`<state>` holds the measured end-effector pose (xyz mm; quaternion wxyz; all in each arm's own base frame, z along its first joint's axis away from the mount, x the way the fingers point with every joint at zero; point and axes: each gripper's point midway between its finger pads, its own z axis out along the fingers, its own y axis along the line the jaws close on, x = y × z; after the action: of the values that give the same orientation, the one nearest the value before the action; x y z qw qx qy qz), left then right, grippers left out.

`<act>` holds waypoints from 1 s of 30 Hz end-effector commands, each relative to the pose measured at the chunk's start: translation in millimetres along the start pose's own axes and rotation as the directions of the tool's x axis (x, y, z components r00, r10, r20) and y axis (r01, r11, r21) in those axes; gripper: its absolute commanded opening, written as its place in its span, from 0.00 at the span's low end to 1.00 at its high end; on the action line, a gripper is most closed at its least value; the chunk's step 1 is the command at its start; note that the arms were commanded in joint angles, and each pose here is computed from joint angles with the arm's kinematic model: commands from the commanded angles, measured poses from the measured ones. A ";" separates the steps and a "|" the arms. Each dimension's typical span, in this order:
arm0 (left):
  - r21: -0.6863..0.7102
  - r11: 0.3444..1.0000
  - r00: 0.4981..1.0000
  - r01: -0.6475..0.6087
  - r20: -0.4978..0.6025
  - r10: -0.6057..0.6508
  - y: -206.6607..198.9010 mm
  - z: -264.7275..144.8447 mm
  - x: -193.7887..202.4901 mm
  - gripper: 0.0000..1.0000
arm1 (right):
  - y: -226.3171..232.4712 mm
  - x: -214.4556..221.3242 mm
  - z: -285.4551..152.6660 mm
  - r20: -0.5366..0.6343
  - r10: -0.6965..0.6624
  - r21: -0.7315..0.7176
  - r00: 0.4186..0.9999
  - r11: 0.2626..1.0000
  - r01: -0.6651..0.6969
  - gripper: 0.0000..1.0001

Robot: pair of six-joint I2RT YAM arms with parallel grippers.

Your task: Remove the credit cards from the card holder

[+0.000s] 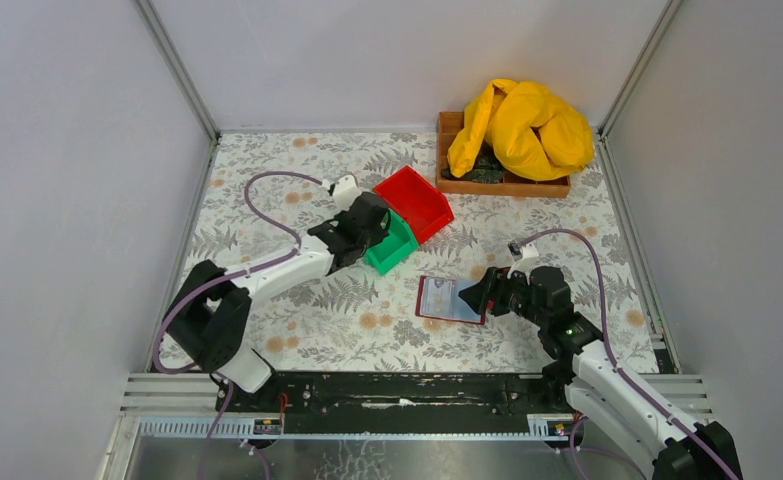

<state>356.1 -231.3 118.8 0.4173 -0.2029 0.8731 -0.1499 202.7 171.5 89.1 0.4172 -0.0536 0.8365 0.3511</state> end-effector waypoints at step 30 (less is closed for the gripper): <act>-0.142 0.987 0.996 -0.079 -0.039 0.074 57.1 28.3 6.1 0.00 | 6.5 -19.7 0.5 0.055 -0.033 -0.010 0.998 0.999 0.034 0.66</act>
<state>364.5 -195.6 66.0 0.3839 -0.2007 0.8978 -0.0795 202.7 171.4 88.8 0.4170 -0.0534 0.8369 0.3507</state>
